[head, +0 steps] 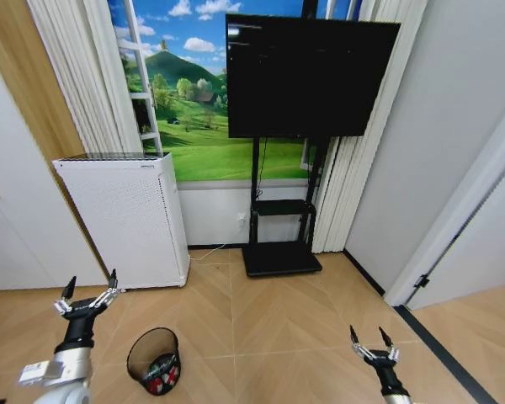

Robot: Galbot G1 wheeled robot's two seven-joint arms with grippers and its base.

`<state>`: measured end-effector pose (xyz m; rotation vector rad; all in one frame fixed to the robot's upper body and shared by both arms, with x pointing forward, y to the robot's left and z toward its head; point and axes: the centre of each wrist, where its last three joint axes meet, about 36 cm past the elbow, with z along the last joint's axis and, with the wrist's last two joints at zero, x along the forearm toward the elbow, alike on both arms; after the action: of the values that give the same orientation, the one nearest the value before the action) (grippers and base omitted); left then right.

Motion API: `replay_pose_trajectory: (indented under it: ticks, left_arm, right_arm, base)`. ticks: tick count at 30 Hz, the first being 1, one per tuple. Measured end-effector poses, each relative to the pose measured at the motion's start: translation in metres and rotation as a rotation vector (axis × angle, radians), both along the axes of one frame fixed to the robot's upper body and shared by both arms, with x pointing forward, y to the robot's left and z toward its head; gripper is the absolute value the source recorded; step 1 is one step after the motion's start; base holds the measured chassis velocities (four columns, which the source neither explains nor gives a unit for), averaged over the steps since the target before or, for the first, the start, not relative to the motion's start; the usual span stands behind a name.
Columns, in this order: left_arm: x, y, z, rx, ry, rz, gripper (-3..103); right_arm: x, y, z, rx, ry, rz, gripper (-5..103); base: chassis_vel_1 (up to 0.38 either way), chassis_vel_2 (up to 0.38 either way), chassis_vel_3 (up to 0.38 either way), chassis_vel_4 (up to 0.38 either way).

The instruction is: Pick up the trash bin and place the garbage on the floor into it.

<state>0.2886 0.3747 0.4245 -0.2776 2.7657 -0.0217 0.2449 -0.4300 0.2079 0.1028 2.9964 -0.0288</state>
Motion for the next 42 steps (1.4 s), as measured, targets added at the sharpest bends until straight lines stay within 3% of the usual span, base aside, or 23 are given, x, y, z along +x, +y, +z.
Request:
replay_pose_trajectory:
  ticks: [42]
  left_arm:
    - [-0.002, 0.007, -0.016, 0.039, -0.038, 0.015, 100]
  right_arm:
    - [-0.008, 0.000, -0.002, 0.000, 0.000, -0.005, 100]
  base:
    - [0.000, 0.000, 0.000, 0.000]
